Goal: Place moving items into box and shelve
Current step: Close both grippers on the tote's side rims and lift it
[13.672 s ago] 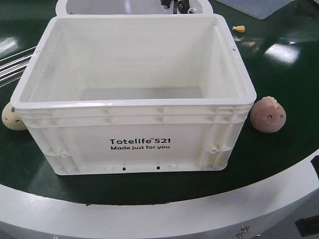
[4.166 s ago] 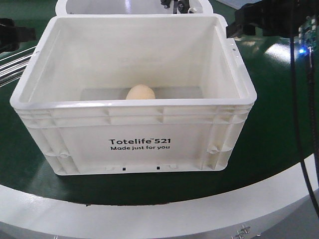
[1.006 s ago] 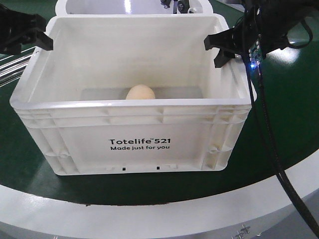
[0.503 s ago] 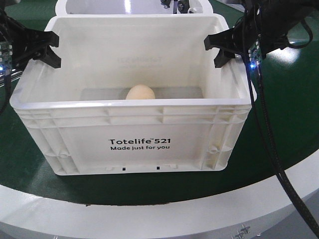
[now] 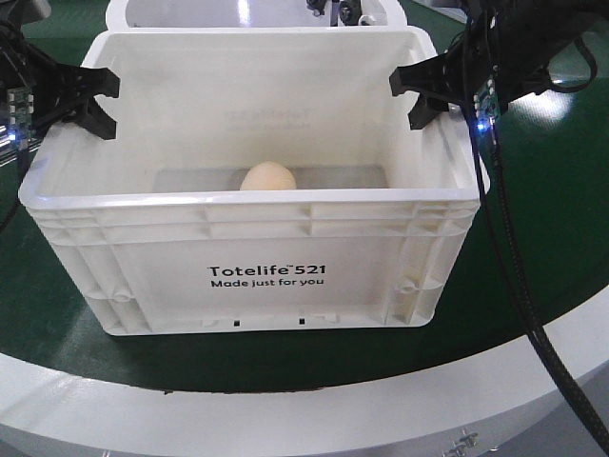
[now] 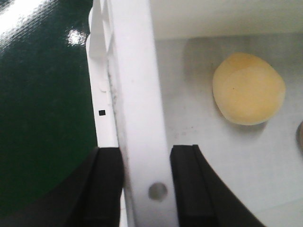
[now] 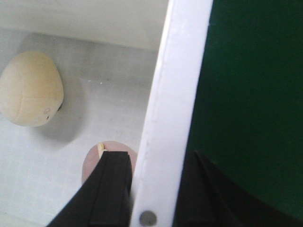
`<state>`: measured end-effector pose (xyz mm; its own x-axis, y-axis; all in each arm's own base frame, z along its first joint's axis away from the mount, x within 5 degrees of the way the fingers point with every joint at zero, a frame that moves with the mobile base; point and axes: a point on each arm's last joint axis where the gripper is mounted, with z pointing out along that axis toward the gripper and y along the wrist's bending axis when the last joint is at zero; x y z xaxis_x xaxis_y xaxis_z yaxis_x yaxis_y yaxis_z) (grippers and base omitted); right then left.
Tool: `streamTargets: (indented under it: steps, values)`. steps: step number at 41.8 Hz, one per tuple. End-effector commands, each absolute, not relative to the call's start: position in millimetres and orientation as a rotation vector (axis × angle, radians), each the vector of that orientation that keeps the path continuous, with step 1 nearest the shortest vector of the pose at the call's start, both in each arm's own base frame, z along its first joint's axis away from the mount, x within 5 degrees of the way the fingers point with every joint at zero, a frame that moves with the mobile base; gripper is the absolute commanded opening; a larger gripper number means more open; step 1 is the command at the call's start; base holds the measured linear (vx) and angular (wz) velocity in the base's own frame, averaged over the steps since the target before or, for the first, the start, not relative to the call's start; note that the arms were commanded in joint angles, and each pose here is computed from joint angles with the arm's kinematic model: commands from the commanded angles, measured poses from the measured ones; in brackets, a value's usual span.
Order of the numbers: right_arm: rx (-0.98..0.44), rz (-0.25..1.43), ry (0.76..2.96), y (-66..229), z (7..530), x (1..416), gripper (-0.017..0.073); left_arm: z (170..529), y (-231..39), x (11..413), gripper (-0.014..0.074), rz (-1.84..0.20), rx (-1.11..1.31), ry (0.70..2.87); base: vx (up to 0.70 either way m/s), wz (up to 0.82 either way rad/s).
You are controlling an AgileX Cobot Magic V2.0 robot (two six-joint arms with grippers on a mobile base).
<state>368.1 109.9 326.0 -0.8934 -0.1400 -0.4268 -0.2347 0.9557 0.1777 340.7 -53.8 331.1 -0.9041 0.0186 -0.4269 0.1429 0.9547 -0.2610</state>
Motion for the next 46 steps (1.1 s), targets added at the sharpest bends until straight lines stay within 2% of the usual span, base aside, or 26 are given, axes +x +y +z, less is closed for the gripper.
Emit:
streamTargets:
  steps: [1, 19, 28, 29, 46]
  values:
    - [-0.274, 0.428, 2.567, 118.5, 351.0, 363.9, -0.0004, 352.2, -61.9, 338.1, -0.001, -0.502, 0.147, 2.568, 0.0, 0.0]
    - [-0.269, 0.496, 2.532, 120.2, 364.9, 355.0, -0.0004, 364.1, -72.5, 338.4, -0.0004, -0.669, 0.172, 2.492, 0.0, 0.0]
    - [-0.273, 0.502, 2.472, 116.4, 386.8, 340.4, -0.0004, 388.1, -73.8, 336.7, -0.0003, -0.677, 0.214, 2.453, 0.0, 0.0]
    - [-0.264, 0.522, 2.413, 111.2, 412.9, 318.7, -0.0003, 413.6, -74.8, 330.7, -0.0001, -0.684, 0.27, 2.428, 0.0, 0.0]
    - [-0.277, 0.581, 2.366, 107.9, 437.3, 292.0, -0.0003, 433.3, -75.3, 319.4, -0.0001, -0.698, 0.304, 2.428, 0.0, 0.0]
